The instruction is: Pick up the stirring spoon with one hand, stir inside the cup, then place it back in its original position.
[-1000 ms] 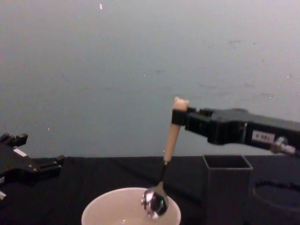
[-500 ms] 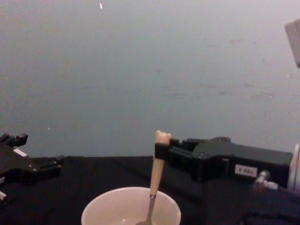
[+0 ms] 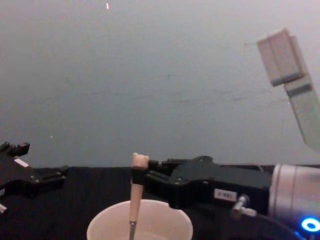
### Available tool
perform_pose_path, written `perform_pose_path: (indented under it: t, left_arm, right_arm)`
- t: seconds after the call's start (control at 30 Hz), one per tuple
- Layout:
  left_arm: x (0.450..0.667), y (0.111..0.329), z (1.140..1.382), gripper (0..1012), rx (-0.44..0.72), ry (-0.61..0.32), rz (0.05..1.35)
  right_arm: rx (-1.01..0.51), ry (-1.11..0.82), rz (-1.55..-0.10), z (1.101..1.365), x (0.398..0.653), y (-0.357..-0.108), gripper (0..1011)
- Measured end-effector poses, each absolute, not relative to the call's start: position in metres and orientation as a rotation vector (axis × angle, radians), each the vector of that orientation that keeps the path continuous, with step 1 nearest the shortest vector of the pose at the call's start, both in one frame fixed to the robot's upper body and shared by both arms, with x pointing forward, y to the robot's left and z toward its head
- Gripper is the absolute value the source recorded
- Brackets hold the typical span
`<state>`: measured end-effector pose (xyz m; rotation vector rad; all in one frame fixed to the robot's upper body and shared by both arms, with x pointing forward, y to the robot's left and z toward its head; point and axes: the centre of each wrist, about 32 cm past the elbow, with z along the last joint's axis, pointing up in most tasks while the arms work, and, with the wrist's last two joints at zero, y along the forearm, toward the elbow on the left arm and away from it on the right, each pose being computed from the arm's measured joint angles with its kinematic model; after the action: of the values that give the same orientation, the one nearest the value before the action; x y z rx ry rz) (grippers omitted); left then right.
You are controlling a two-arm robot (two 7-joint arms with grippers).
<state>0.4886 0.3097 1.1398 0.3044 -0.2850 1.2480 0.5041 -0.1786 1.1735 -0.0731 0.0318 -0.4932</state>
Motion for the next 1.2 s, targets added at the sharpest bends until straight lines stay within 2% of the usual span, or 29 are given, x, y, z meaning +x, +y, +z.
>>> perform_pose_path:
  t: [0.2, 0.5, 0.77, 1.2]
  left_arm:
    - [0.489, 0.31, 1.14, 1001, 0.304, -0.285, 1.248]
    - [0.489, 0.31, 1.14, 1001, 0.304, -0.285, 1.248]
    - [0.489, 0.31, 1.14, 1002, 0.304, -0.285, 1.248]
    - [0.489, 0.31, 1.14, 1002, 0.304, -0.285, 1.248]
  right_arm:
    - [-0.075, 0.021, -0.523, 1.171, 0.513, -0.165, 211]
    - [-0.078, 0.017, -0.6, 1.173, 0.527, -0.16, 211]
    - [-0.085, 0.015, -0.644, 1.177, 0.534, -0.17, 211]
    - [-0.099, 0.018, -0.606, 1.186, 0.517, -0.204, 211]
